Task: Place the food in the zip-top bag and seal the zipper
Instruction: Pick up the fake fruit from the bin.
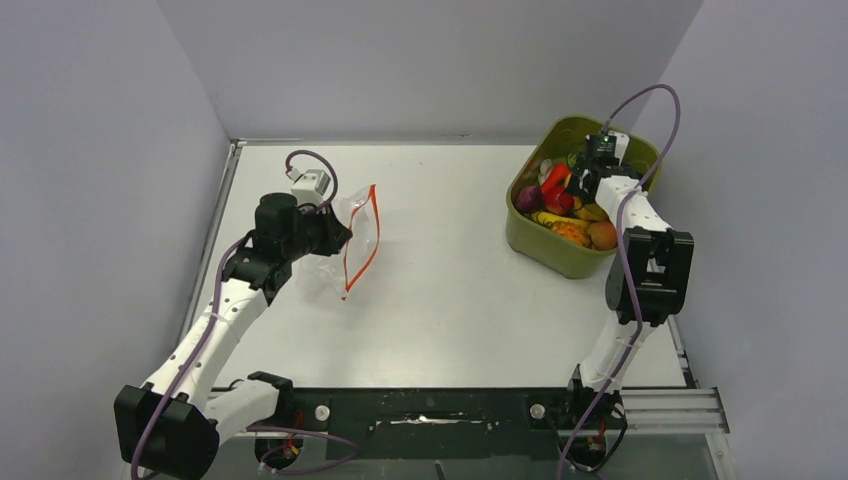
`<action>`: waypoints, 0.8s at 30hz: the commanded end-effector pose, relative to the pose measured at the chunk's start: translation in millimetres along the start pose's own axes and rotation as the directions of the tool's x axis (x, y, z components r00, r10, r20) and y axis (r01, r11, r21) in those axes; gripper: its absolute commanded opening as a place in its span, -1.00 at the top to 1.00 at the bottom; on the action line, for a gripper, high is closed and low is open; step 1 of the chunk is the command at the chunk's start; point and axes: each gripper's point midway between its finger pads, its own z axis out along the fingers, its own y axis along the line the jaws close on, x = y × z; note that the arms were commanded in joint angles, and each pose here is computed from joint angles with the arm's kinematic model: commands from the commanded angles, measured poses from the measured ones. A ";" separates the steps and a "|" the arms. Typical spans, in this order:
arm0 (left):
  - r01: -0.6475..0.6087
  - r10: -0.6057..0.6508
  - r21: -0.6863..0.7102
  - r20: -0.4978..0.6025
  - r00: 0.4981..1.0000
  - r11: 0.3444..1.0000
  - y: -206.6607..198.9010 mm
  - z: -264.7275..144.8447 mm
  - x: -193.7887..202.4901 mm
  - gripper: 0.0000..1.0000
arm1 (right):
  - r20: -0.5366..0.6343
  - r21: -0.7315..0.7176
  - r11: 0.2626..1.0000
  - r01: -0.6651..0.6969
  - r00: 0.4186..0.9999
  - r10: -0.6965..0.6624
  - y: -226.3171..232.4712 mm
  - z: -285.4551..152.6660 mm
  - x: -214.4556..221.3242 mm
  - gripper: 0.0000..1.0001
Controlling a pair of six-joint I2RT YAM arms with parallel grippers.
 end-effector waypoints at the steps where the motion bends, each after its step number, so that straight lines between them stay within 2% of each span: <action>1: -0.024 0.021 0.035 0.079 0.997 0.999 -8.3 -5.4 -20.7 1.00 | 0.077 0.026 0.999 -0.036 0.996 0.034 -9.7 -0.4 -35.7 -0.22; 3: -0.025 0.022 0.032 0.081 0.996 0.999 -7.4 -5.8 -20.8 1.00 | 0.061 0.013 0.999 -0.037 0.997 0.036 -8.6 6.2 -34.2 -0.18; 8: -0.028 0.026 0.022 0.082 0.996 0.999 -5.4 -6.3 -20.6 1.00 | 0.044 0.005 1.000 -0.025 0.999 0.025 -7.6 13.5 -27.6 0.09; 18: -0.031 0.030 0.017 0.079 0.996 0.999 -4.2 -5.8 -19.0 1.00 | 0.082 -0.026 0.999 -0.039 0.996 0.041 -7.2 -1.5 -32.8 0.53; 24: -0.033 0.032 0.015 0.089 0.996 0.999 -4.2 -7.6 -20.3 1.00 | 0.093 -0.023 0.999 -0.047 0.994 0.049 -10.9 -12.1 -33.8 0.66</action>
